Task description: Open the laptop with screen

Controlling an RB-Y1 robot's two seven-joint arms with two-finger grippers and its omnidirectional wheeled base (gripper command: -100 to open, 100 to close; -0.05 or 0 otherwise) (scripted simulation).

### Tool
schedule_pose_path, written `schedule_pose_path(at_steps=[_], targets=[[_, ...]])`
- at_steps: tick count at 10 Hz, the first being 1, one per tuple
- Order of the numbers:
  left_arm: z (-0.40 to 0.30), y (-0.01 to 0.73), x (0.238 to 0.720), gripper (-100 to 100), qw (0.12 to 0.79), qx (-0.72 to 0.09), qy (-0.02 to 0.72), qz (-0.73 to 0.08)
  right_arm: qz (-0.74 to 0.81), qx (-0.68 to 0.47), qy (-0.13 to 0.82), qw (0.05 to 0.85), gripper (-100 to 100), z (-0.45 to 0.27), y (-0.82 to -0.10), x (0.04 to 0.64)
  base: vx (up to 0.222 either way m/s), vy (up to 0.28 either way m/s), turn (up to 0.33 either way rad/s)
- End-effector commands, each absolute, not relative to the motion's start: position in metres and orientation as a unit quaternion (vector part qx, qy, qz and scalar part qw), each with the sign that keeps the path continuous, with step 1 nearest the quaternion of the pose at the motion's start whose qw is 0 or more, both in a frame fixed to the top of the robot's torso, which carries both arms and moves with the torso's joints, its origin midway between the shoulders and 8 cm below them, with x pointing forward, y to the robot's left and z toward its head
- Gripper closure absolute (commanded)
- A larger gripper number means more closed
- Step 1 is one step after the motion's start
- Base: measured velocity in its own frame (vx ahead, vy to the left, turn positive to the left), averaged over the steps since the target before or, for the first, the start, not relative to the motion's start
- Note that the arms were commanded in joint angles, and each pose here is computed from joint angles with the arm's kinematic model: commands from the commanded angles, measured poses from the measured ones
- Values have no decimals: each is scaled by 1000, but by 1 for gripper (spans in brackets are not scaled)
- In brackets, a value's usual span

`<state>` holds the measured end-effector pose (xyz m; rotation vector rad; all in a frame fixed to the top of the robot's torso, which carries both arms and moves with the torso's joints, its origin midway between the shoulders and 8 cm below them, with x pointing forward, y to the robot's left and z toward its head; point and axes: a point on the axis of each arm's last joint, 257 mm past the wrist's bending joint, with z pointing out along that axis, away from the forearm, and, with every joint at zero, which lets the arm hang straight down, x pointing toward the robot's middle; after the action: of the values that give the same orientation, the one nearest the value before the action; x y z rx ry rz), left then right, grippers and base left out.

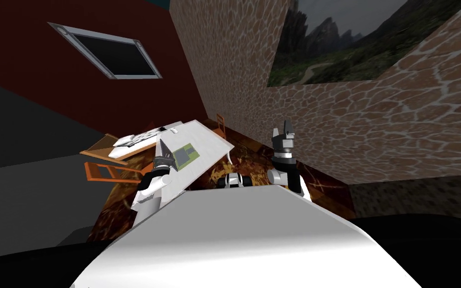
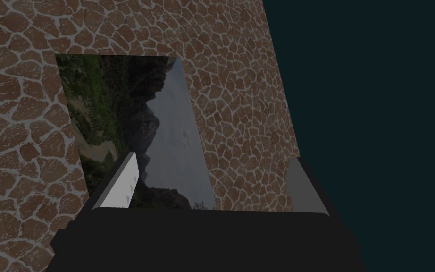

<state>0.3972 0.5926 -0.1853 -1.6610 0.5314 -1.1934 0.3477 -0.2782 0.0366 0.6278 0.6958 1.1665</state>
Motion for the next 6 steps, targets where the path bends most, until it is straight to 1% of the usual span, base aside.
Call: schedule_pose_path(at_steps=[1,2,3,4,5,6], targets=[[-181,592,393,-100,470,-690,171,-522,530,285,316,733,0,37,-278,348,-2,76,82],[-182,592,394,-100,476,-689,183,-515,530,285,316,733,0,37,-278,348,-1,39,16],[-182,592,394,-100,475,-690,181,-516,530,285,316,733,0,37,-278,348,-2,10,-3],[-182,592,394,100,475,-690,181,-516,530,285,316,733,0,37,-278,348,0,0,0],[-182,612,390,100,496,-690,179,-496,530,285,316,733,0,37,-278,348,-52,-7,-258],[-180,627,388,100,514,-689,180,-478,531,285,316,733,0,37,-278,348,-117,-24,-390]])
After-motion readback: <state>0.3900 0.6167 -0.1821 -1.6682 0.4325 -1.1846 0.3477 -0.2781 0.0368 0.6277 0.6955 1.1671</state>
